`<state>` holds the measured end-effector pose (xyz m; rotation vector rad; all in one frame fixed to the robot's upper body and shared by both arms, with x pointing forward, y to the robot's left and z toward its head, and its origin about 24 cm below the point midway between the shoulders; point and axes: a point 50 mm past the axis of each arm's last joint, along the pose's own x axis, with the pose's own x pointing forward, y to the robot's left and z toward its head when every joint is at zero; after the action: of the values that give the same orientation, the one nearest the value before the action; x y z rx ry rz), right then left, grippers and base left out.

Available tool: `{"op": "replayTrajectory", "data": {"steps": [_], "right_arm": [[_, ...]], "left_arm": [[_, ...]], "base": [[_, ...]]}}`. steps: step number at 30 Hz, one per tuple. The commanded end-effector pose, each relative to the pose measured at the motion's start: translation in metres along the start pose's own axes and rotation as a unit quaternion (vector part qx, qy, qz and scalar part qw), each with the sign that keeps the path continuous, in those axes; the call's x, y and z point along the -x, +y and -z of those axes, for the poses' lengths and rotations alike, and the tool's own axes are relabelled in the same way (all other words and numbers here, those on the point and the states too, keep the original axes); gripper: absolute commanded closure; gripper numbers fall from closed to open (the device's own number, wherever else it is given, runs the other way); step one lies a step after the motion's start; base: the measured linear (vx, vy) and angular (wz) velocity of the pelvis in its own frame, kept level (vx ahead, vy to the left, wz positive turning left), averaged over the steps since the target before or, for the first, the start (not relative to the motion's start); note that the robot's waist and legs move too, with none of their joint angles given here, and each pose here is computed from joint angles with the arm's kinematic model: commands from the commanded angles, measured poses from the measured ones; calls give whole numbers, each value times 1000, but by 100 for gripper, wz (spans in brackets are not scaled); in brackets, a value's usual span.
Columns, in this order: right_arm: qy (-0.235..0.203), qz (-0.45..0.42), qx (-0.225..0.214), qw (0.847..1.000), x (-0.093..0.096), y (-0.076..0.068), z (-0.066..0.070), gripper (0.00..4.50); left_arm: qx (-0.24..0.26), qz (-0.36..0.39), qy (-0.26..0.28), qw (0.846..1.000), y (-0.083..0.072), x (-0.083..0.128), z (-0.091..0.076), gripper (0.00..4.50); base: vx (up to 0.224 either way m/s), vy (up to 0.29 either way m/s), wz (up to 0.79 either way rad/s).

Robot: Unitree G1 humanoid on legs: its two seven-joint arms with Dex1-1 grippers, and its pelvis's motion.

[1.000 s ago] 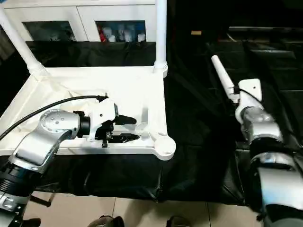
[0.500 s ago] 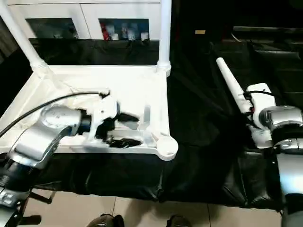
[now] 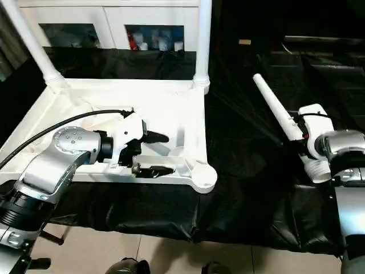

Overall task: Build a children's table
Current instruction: Pick table leg

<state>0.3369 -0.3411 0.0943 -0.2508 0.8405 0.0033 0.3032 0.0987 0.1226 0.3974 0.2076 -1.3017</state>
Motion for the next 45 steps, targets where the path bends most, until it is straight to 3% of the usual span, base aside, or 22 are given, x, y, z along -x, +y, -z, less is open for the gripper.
{"op": "replayTrajectory", "data": {"steps": [1, 3, 8, 10, 11, 12, 13, 15, 17, 18, 19, 20, 21, 24, 25, 26, 27, 28, 30, 37, 45], "right_arm": [[17, -8, -36, 999, -5, 1, 16, 263], [3, -10, -55, 998, -6, 3, 16, 266], [-102, -32, -177, 978, -6, 5, 2, 266], [-149, -55, -232, 960, -4, 6, -5, 266], [-204, -93, -275, 935, 0, 9, -13, 266], [-204, -93, -275, 935, 0, 9, -13, 266], [-286, -154, -299, 897, 7, 18, -22, 266], [-333, -193, -301, 872, 14, 25, -25, 266], [-393, -241, -298, 836, 26, 39, -27, 266], [-393, -241, -298, 836, 26, 39, -27, 266], [-423, -308, -296, 799, 42, 58, -22, 266], [-423, -308, -296, 799, 42, 58, -22, 267], [-432, -360, -290, 774, 54, 75, -17, 267], [-433, -409, -269, 757, 65, 95, -10, 267], [-433, -409, -269, 757, 65, 95, -10, 267], [-430, -447, -251, 743, 76, 112, -5, 267], [-430, -447, -251, 743, 76, 112, -5, 267], [-423, -476, -236, 734, 87, 126, 0, 267], [-404, -488, -215, 743, 92, 139, 3, 267], [-378, -487, -193, 763, 93, 149, 2, 267], [-355, -504, -167, 770, 97, 161, 2, 267]], "left_arm": [[7, -17, -12, 1000, 4, 0, 0, 0], [12, -32, -22, 999, 6, -3, -1, 0], [44, -114, -67, 990, 18, -11, -8, 0], [61, -129, -73, 987, 20, -14, -10, 0], [80, -149, -75, 983, 23, -17, -11, 0], [80, -149, -75, 983, 23, -17, -11, 0], [122, -149, -100, 976, 22, -24, -16, 0], [145, -144, -119, 972, 20, -29, -21, 0], [185, -141, -149, 961, 18, -33, -27, 0], [185, -141, -149, 961, 18, -33, -27, 0], [231, -138, -184, 946, 18, -38, -35, 0], [231, -138, -184, 945, 18, -38, -36, 0], [262, -130, -211, 933, 17, -42, -42, 0], [298, -110, -242, 917, 15, -47, -52, 0], [298, -110, -242, 917, 15, -47, -52, 0], [329, -90, -267, 901, 12, -49, -60, 0], [329, -90, -267, 901, 12, -49, -60, 0], [350, -70, -279, 891, 8, -50, -66, 0], [365, -47, -287, 884, 3, -50, -70, 0], [386, 0, -307, 870, -6, -51, -79, 0], [390, 3, -301, 870, -9, -51, -81, 0]], "base": [[0, 0, 0], [0, 0, 0], [0, 0, 0], [0, 0, 0], [0, 0, 0], [0, 0, 0], [0, 0, 0], [0, 0, 0], [0, 0, 0], [0, 0, 0], [0, 0, 0], [0, 0, 0], [0, 0, 0], [0, 0, 0], [0, 0, 0], [0, 0, 0], [0, 0, 0], [0, 0, 0], [0, 0, 0], [0, 0, 0], [0, 0, 0]]}}
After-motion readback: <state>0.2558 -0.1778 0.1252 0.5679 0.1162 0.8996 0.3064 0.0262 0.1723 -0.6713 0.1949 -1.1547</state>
